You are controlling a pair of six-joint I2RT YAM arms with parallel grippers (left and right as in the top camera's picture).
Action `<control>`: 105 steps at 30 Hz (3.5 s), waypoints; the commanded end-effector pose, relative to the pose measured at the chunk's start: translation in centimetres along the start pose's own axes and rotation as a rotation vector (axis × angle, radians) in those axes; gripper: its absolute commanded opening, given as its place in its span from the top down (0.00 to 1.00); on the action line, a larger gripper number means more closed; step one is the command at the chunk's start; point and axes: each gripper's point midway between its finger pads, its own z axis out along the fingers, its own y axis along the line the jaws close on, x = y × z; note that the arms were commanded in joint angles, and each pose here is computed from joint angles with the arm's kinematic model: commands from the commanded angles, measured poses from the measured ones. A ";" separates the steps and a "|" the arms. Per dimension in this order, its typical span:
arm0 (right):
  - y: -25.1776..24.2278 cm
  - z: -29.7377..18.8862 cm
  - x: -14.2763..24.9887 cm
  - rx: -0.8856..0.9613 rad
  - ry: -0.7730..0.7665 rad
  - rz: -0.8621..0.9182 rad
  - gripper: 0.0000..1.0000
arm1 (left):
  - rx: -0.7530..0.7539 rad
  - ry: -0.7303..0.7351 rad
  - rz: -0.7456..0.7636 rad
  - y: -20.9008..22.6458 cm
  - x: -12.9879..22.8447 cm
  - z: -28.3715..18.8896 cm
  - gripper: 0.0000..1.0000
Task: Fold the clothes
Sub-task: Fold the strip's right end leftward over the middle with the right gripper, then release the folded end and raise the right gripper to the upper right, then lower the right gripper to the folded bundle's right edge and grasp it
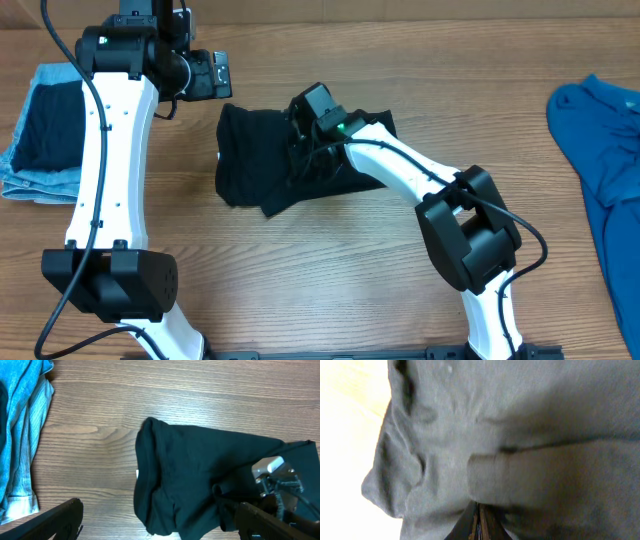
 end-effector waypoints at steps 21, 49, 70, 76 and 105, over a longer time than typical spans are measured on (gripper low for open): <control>-3.1 -2.0 -3.0 0.045 -0.052 0.030 0.96 | 0.013 -0.020 -0.013 -0.2 -0.5 -0.6 0.00; -4.8 -17.5 -7.9 0.131 -0.231 0.115 0.92 | 0.013 -0.020 -0.013 -0.2 -0.5 -0.6 0.00; -21.0 -22.0 -3.3 0.356 -0.106 0.289 0.66 | 0.013 -0.020 -0.013 -0.2 -0.5 -0.6 0.00; -21.0 -21.9 -2.6 0.357 -0.067 0.238 0.56 | 0.013 -0.020 -0.013 -0.2 -0.5 -0.6 0.00; -18.7 -10.3 3.7 -0.056 -0.033 0.010 0.35 | 0.013 -0.020 -0.013 -0.2 -0.5 -0.6 0.00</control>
